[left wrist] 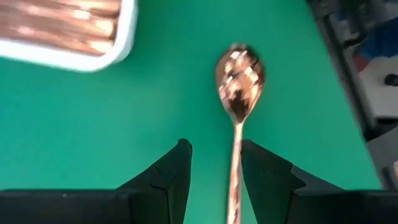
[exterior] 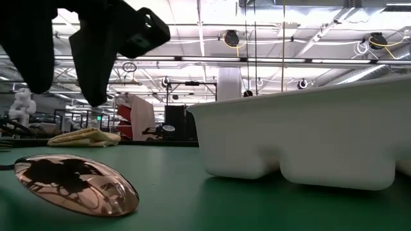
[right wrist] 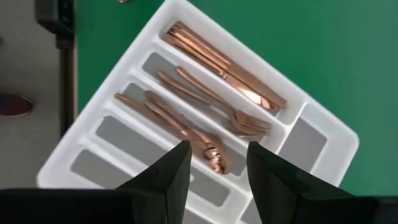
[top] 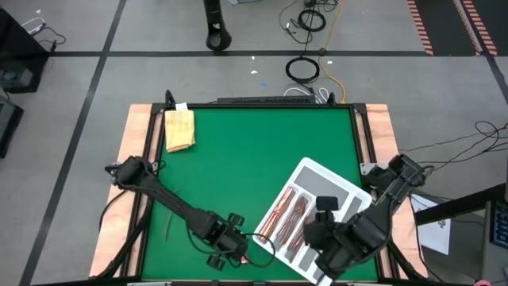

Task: Sort silverware
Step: Put the gold spoon into the white cutlery tray

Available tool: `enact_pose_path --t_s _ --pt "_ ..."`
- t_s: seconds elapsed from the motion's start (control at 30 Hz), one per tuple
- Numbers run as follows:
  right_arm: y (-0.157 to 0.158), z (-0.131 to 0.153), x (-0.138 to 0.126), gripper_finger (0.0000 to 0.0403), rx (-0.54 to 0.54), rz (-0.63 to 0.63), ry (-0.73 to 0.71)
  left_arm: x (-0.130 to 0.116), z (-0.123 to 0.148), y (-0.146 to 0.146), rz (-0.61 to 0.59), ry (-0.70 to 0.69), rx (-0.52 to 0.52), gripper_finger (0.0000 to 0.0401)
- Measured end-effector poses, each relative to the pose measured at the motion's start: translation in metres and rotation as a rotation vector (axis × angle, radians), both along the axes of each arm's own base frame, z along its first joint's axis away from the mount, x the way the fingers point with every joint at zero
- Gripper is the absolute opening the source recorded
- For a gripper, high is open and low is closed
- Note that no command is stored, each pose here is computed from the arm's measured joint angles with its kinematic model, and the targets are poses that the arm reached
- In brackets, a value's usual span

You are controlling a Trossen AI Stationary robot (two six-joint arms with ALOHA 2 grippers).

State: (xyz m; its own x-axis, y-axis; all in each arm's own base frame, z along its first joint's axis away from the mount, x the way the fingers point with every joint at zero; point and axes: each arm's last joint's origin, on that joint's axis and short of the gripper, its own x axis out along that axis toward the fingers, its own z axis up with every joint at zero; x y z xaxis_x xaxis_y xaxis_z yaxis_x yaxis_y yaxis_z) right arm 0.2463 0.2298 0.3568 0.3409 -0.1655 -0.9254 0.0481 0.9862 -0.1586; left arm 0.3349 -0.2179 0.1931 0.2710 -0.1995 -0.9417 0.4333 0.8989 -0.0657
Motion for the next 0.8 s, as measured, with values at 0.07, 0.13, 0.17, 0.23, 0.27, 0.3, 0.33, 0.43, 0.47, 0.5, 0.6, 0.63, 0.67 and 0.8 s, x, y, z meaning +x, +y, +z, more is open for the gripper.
enact_pose_path --t_s 0.07,0.13,0.17,0.23,0.27,0.3,0.33,0.43,0.47,0.5,0.6,0.63,0.67,0.8 --pt "0.005 0.0 -0.005 0.0146 0.011 -0.008 -0.005 0.003 -0.004 -0.002 -0.016 -0.009 -0.013 0.0145" --pt "0.01 0.0 -0.009 0.0146 0.021 -0.016 -0.01 0.003 -0.007 -0.003 -0.029 -0.008 -0.009 0.0145" --pt "0.012 0.0 -0.011 0.0146 0.026 -0.02 -0.012 0.003 -0.009 -0.003 -0.03 -0.012 -0.014 0.0145" --pt "0.015 0.0 -0.015 0.0146 0.034 -0.027 -0.015 0.004 -0.012 -0.004 -0.029 -0.022 -0.042 0.0145" --pt "0.016 0.0 -0.016 0.0146 0.036 -0.032 -0.016 0.003 -0.014 -0.003 -0.03 -0.013 -0.043 0.0145" --pt "0.017 0.0 -0.017 0.0146 0.039 -0.037 -0.017 0.001 -0.017 -0.003 -0.032 -0.004 -0.038 0.0145" --pt "0.017 0.0 -0.017 0.0146 0.042 -0.042 -0.02 0.0 -0.02 -0.002 -0.033 -0.001 -0.038 0.0145" --pt "0.019 0.0 -0.019 0.0146 0.049 -0.059 -0.025 -0.002 -0.029 -0.002 -0.03 0.0 -0.072 0.0145" --pt "0.019 0.0 -0.019 0.0146 0.052 -0.064 -0.026 -0.004 -0.031 -0.002 -0.024 0.009 -0.073 0.0145" --pt "0.019 0.0 -0.019 0.0146 0.053 -0.068 -0.027 -0.004 -0.032 -0.001 -0.022 0.012 -0.077 0.0145" --pt "0.019 0.0 -0.019 0.0146 0.052 -0.069 -0.027 -0.003 -0.036 -0.002 -0.025 -0.019 -0.102 0.0145" --pt "0.018 0.0 -0.019 0.0146 0.052 -0.07 -0.028 -0.003 -0.039 -0.002 -0.025 -0.025 -0.108 0.0145" --pt "0.018 0.0 -0.019 0.0146 0.052 -0.074 -0.029 -0.005 -0.043 -0.001 -0.025 -0.029 -0.116 0.0145" --pt "0.018 0.0 -0.019 0.0146 0.06 -0.096 -0.032 -0.009 -0.056 0.002 -0.006 -0.04 -0.145 0.0145"
